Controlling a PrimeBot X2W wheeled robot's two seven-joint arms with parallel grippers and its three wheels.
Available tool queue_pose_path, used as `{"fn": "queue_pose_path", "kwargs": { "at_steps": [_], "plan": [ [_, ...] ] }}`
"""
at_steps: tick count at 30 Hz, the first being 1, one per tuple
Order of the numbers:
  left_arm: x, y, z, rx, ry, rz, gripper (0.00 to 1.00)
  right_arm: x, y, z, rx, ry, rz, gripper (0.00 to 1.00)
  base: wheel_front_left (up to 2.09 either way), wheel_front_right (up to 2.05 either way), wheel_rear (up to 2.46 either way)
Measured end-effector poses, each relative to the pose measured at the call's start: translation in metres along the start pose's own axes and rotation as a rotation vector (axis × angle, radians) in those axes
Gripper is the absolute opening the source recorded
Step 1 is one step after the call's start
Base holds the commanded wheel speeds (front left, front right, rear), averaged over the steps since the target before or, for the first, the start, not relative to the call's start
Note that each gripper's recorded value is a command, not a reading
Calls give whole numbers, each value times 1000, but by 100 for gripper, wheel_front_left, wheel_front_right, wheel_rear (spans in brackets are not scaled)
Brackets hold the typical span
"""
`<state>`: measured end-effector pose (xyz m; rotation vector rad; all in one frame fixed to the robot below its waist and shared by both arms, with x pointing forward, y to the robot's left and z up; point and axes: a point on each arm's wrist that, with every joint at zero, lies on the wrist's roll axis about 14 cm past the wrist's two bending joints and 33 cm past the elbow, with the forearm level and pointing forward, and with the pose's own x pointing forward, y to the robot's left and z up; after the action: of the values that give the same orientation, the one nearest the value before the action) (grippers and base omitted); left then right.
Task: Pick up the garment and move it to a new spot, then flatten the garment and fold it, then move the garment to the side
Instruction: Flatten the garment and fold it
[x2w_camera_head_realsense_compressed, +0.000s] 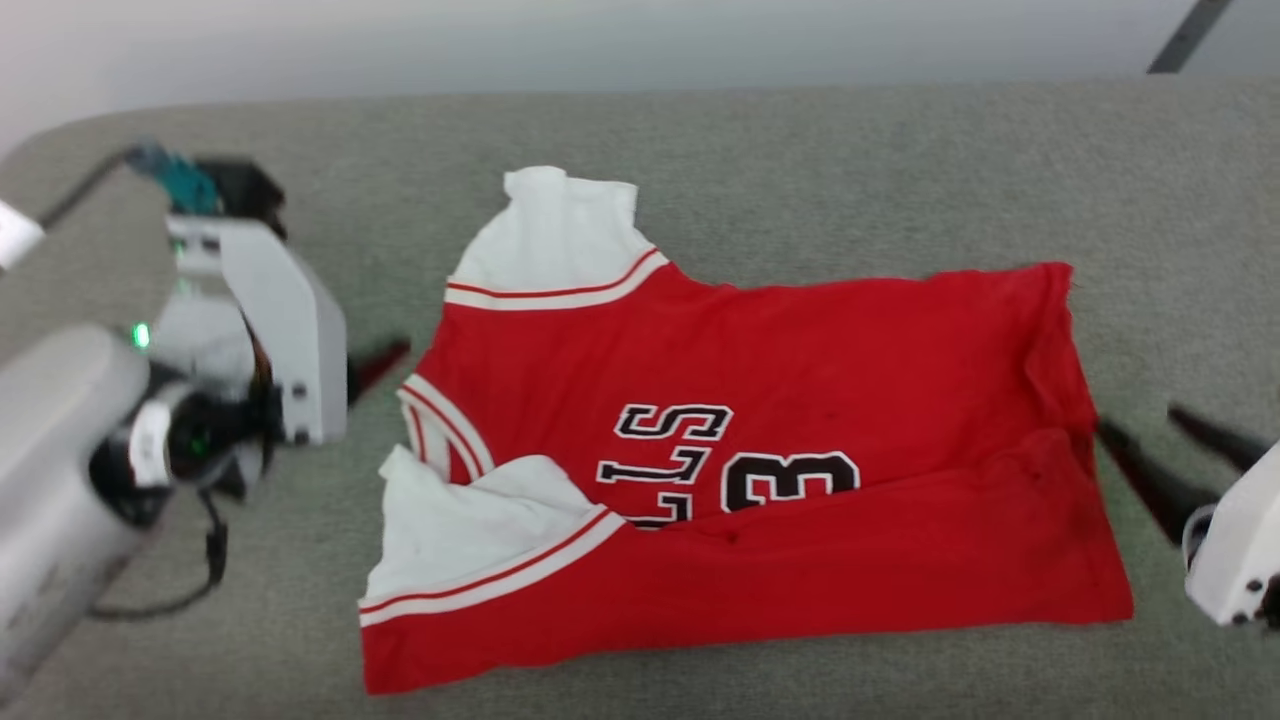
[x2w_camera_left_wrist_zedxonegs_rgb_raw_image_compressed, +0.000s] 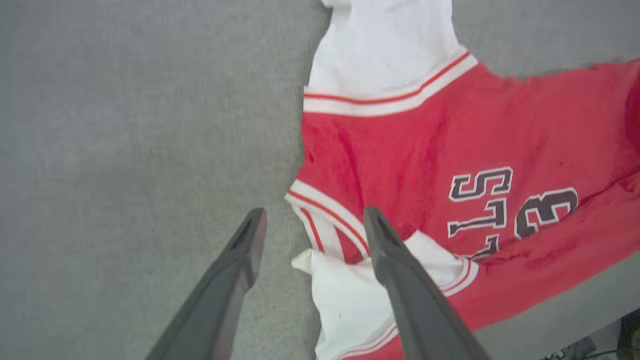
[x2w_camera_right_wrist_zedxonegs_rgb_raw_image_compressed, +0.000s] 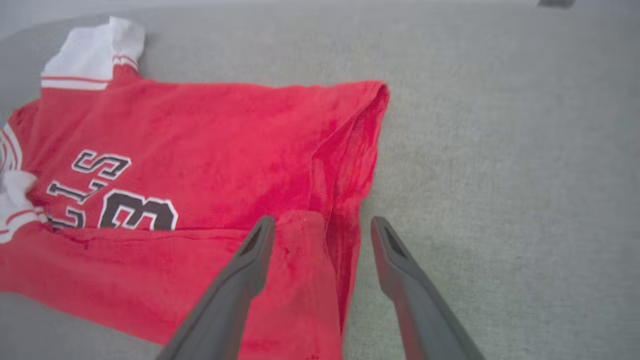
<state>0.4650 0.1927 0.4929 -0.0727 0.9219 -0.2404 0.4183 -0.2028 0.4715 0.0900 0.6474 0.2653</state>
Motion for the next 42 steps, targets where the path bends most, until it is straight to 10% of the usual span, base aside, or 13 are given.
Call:
{"fn": "queue_pose_path", "kwargs": {
  "at_steps": [12,28,30,42],
  "plan": [
    [60,-15,110,145,-326,-69,100,-24,-9,91,-72,-636,-113,100,0,0,0],
    [178,-8,76,177,111,-20,100,6,-35,40,12,-552,-189,100,0,0,0],
    [189,-10,74,156,140,-21,0,12,-39,32,28,-509,-195,100,0,0,0],
    [212,-26,68,107,204,-83,0,52,-48,37,27,-278,-156,100,0,0,0]
  ]
}}
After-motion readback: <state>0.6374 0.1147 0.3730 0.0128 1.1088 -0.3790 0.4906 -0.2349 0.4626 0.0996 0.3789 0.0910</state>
